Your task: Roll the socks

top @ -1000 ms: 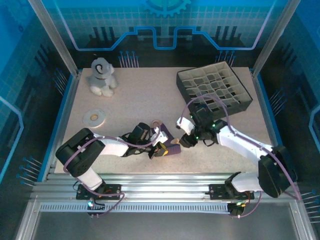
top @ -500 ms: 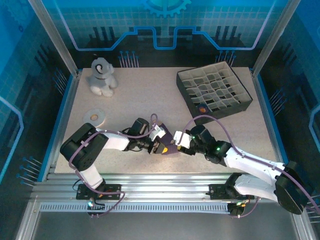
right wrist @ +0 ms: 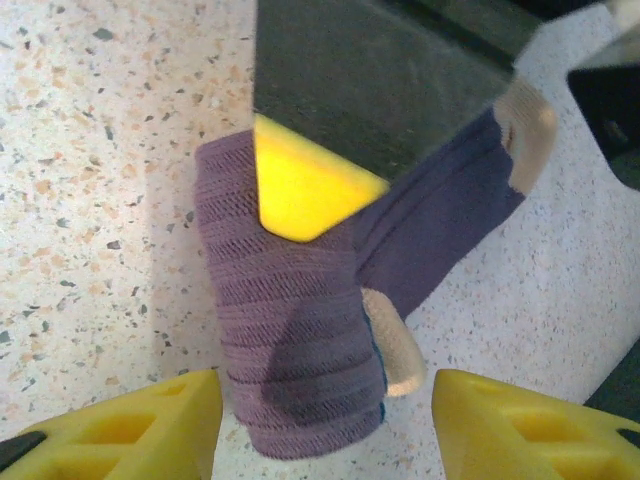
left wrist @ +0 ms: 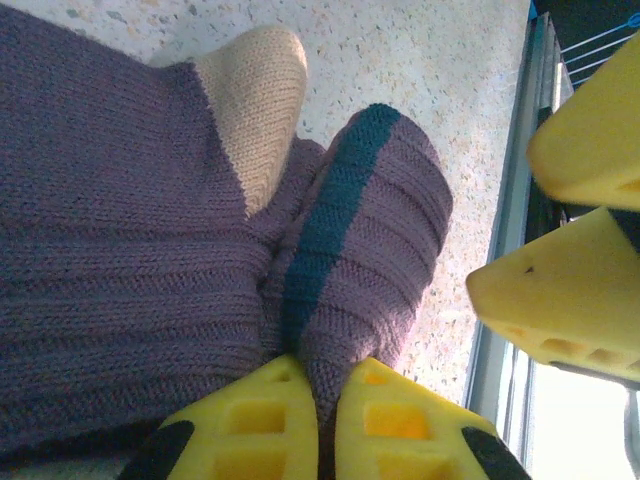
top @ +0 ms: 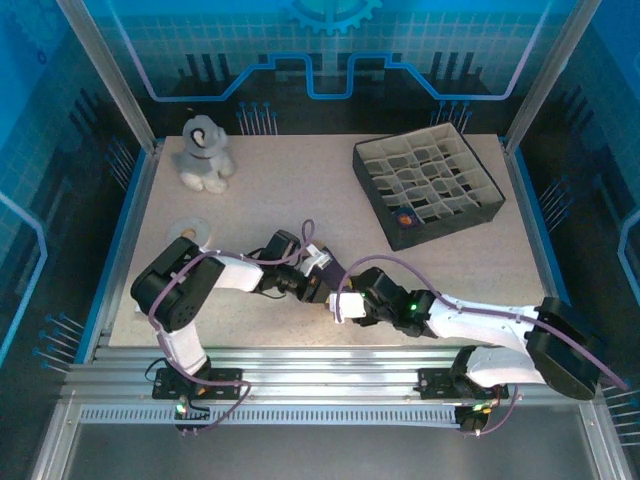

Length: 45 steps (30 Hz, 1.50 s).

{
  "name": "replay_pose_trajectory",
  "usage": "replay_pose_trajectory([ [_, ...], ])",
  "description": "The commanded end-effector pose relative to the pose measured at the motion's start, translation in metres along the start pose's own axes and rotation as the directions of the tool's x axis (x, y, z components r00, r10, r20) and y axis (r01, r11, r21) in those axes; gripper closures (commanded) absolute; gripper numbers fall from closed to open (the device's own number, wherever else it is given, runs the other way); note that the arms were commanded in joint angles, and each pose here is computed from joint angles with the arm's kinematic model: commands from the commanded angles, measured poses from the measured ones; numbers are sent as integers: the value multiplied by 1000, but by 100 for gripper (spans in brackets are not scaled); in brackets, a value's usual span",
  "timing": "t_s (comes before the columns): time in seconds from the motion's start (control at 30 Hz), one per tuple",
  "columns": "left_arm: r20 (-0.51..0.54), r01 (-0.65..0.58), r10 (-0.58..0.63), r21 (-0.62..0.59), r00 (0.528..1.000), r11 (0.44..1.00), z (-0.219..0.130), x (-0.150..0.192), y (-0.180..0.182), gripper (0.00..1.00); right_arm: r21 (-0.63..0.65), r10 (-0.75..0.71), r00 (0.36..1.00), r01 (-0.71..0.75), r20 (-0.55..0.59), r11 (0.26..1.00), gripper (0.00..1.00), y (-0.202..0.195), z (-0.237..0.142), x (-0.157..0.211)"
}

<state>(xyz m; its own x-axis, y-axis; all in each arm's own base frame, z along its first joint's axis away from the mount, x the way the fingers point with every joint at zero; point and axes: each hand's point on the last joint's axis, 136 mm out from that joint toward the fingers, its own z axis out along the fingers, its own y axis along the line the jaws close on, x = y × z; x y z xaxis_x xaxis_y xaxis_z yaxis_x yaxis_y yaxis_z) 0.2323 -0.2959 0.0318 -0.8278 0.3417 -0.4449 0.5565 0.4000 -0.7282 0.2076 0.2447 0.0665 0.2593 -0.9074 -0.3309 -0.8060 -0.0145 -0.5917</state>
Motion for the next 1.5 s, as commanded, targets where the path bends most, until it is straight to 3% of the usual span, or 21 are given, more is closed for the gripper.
replay_pose_trajectory([
  [0.0, -75, 125, -128, -45, 989, 991, 4, 27, 18, 100, 21, -62, 998, 63, -10, 998, 42, -7, 3, -8],
  [0.5, -65, 152, -152, -4, 986, 988, -3, 23, 18, 100, -52, -156, 977, 150, -145, 987, 43, 8, 46, 9],
  [0.63, -55, 144, -144, -5, 988, 990, -5, 20, 17, 100, -39, -174, 962, 170, -209, 985, 61, 4, 51, 17],
  [0.73, -35, 138, -139, -16, 990, 990, -7, 14, 17, 99, -45, -164, 963, 158, -215, 986, 89, 3, 50, 16],
  [0.8, -17, 112, -113, -24, 993, 993, -10, 11, 15, 95, -60, -159, 964, 149, -213, 987, 100, 6, 48, 16],
  [0.9, 7, 78, -77, -36, 997, 996, -15, 7, 12, 84, -92, -148, 966, 131, -213, 987, 100, 12, 44, 18],
  [1.13, 43, 9, -6, -57, 999, 998, -30, -3, -1, 70, -212, -90, 968, 39, -234, 977, 100, 29, 32, 23],
  [1.47, 151, 84, -67, -111, 986, 990, -56, -35, 10, 68, -420, -23, 949, -118, -315, 900, 100, 56, 25, 24],
])
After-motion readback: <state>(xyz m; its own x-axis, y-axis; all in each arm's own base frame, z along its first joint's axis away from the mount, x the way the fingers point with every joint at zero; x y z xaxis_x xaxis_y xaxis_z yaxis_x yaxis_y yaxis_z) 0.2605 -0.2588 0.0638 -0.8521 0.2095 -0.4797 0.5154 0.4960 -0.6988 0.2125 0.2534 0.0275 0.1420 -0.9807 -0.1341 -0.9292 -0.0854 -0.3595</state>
